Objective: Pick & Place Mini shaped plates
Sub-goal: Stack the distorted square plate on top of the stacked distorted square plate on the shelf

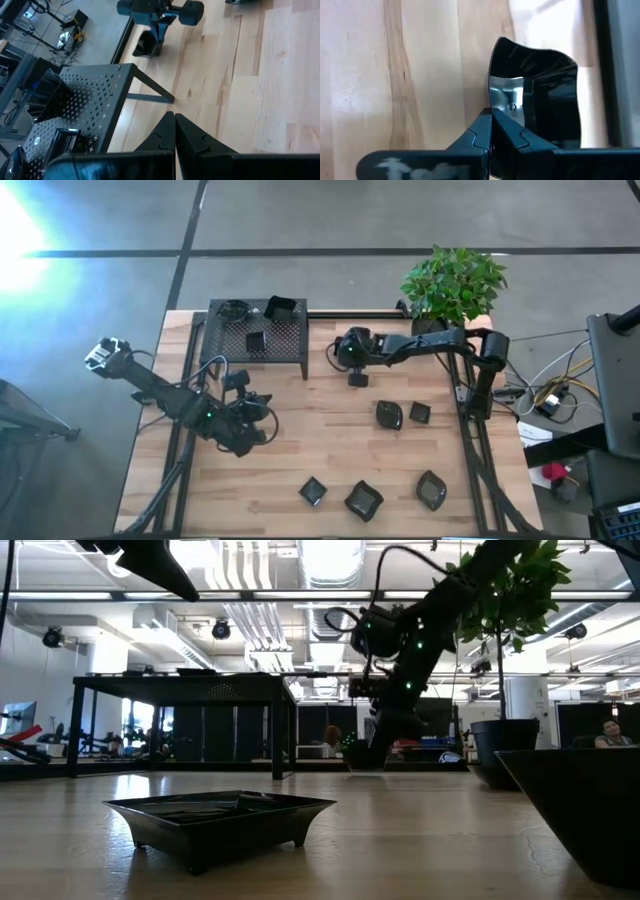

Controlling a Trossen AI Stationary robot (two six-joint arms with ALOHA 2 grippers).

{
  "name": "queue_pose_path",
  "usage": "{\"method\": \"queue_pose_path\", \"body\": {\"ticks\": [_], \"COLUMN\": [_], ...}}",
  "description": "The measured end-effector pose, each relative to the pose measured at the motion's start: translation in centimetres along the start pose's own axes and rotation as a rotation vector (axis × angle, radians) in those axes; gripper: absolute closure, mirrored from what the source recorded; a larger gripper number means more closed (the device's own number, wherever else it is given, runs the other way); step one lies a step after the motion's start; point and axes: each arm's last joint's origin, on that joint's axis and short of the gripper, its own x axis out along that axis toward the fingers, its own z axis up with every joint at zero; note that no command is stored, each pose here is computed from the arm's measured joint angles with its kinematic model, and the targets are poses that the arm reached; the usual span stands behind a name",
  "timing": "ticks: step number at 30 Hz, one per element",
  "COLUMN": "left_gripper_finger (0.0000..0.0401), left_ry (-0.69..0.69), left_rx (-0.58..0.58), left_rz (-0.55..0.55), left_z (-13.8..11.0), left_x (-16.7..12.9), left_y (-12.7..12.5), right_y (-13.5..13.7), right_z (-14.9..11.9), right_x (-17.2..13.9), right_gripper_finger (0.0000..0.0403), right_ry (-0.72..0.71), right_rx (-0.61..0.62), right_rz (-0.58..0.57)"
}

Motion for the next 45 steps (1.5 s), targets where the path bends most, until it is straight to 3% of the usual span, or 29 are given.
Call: {"method": "queue_pose_path", "body": {"ticks": [12,19,24,28,32,35,40,45], "left_gripper_finger": [0.0399,0.0399,0.0399,0.0399,0.0399,0.0399,0.0399,0.0399], "left_ry": [-0.012,-0.038,-0.085,-0.120,-0.153,-0.166,-0.172,-0.188], "left_rx": [-0.034,-0.035,-0.039,-0.025,0.052,0.050,0.068,0.057], "left_rz": [-0.010,-0.024,-0.055,-0.066,-0.031,-0.041,-0.067,-0.019], "left_z": [0.2,0.4,2.2,3.2,3.7,4.0,3.9,4.1], "left_x": [-0.3,-0.4,-1.8,-2.6,-2.8,-3.2,-3.3,-3.3], "left_y": [0.1,-0.1,0.8,1.2,1.4,1.6,0.9,0.9], "right_y": [4.1,7.3,8.7,9.0,9.3,9.5,9.1,6.1], "right_z": [3.5,5.6,6.6,7.2,7.6,8.2,9.8,11.4], "right_x": [-5.7,-11.0,-14.9,-17.2,-18.7,-19.7,-19.0,-18.1], "right_gripper_finger": [0.0395,0.0395,0.0395,0.0395,0.0395,0.0395,0.0395,0.0395], "right_ry": [0.002,-0.150,-0.249,-0.315,-0.336,-0.370,-0.446,-0.521], "right_rx": [-0.023,-0.012,0.009,0.043,-0.011,-0.015,-0.067,-0.030], "right_rz": [-0.025,-0.101,-0.182,-0.207,-0.327,-0.327,-0.382,-0.368]}}
